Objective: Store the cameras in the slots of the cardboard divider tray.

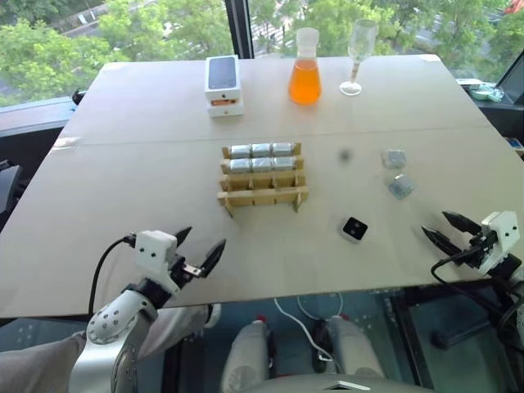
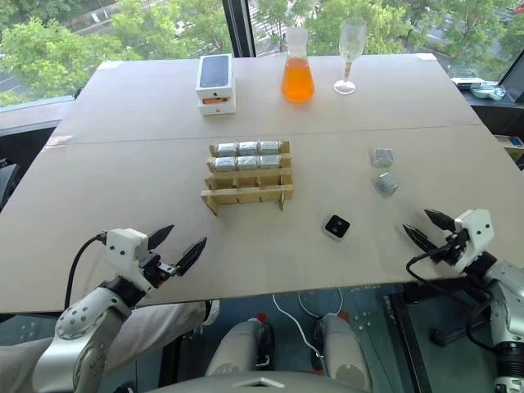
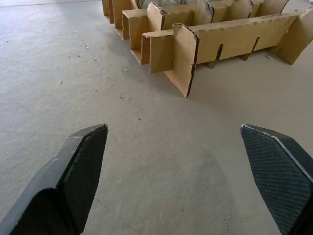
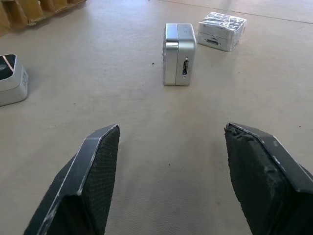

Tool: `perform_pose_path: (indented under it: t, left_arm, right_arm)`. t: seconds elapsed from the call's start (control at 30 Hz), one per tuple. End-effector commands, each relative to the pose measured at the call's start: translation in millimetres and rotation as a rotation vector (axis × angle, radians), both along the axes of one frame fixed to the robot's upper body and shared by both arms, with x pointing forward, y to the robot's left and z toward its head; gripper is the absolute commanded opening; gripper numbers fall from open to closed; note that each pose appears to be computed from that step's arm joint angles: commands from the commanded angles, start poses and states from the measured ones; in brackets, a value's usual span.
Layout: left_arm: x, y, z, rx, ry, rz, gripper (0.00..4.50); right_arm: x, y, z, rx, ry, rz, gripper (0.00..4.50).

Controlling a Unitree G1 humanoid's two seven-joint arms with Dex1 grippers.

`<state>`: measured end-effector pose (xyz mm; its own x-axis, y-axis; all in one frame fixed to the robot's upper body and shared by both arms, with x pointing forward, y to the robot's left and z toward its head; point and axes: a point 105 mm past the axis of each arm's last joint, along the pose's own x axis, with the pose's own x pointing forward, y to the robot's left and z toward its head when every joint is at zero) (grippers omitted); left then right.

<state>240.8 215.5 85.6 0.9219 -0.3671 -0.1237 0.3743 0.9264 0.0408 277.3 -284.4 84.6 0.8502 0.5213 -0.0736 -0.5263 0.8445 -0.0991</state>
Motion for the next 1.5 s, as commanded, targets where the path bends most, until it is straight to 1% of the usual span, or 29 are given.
perform_pose_path:
  t: [0.03,0.33,0.43,0.5,0.53,0.73,0.8,0.83,0.87,0.9,0.93,1.03,1.13,1.23,1.33,1.5]
  left_arm:
    - [1.1,0.9,9.9,0.006,-0.034,-0.029,4.5]
    - [2.0,-1.7,11.1,0.005,-0.025,-0.089,4.5]
    - [2.4,-3.1,12.9,0.026,-0.028,-0.12,4.5]
    - [-2.0,-7.7,13.6,0.042,-0.019,-0.185,4.5]
    - [-5.9,-12.2,15.2,0.028,-0.002,-0.239,4.5]
    - [-16.3,-27.7,40.9,0.035,0.007,-0.493,4.5]
    - [-33.4,-43.1,58.3,-0.002,0.03,-0.705,4.5]
    - [-37.7,-46.2,63.5,0.011,0.036,-0.763,4.5]
    - [-38.7,-46.8,66.9,0.035,0.036,-0.792,4.5]
    - [-37.0,-45.9,69.1,0.063,0.032,-0.796,4.5]
    - [-35.6,-45.6,72.1,0.09,0.023,-0.806,4.5]
    - [-36.4,-47.0,79.2,0.119,0.01,-0.85,4.5]
    - [-38.8,-48.3,80.2,0.144,0.005,-0.888,4.5]
    - [-39.3,-47.5,79.2,0.223,-0.013,-0.928,4.5]
    - [-38.4,-47.0,78.4,0.277,-0.028,-0.951,4.5]
    - [-39.3,-46.2,75.0,0.29,-0.028,-0.958,4.5]
  right_arm:
    - [-0.2,-4.7,12.8,-0.018,-0.044,-0.011,3.37]
    - [0.0,0.2,12.2,-0.031,-0.047,-0.014,3.37]
    - [-1.8,6.3,14.9,-0.036,-0.05,0.028,3.37]
    - [-3.1,14.2,18.2,-0.044,-0.057,0.071,3.37]
    - [-3.8,18.9,19.4,-0.036,-0.049,0.094,3.37]
    - [-13.6,49.1,18.9,-0.044,0.008,0.272,3.37]
    - [-15.9,65.6,17.2,-0.053,0.032,0.333,3.37]
    - [-16.9,71.5,16.2,-0.065,0.03,0.352,3.37]
    - [-18.8,75.8,13.2,-0.074,0.045,0.369,3.94]
    - [-20.4,78.5,10.8,-0.082,0.051,0.379,4.34]
    - [-20.5,80.7,8.6,-0.091,0.05,0.378,4.47]
    - [-19.0,87.0,3.0,-0.097,0.049,0.367,4.47]
    - [-18.2,92.2,0.6,-0.081,0.061,0.362,4.47]
    - [-17.1,101.0,-2.5,-0.067,0.087,0.369,4.47]
    - [-14.8,113.1,-3.2,-0.061,0.073,0.381,4.47]
    - [-8.8,130.3,-8.1,-0.08,0.057,0.385,4.47]
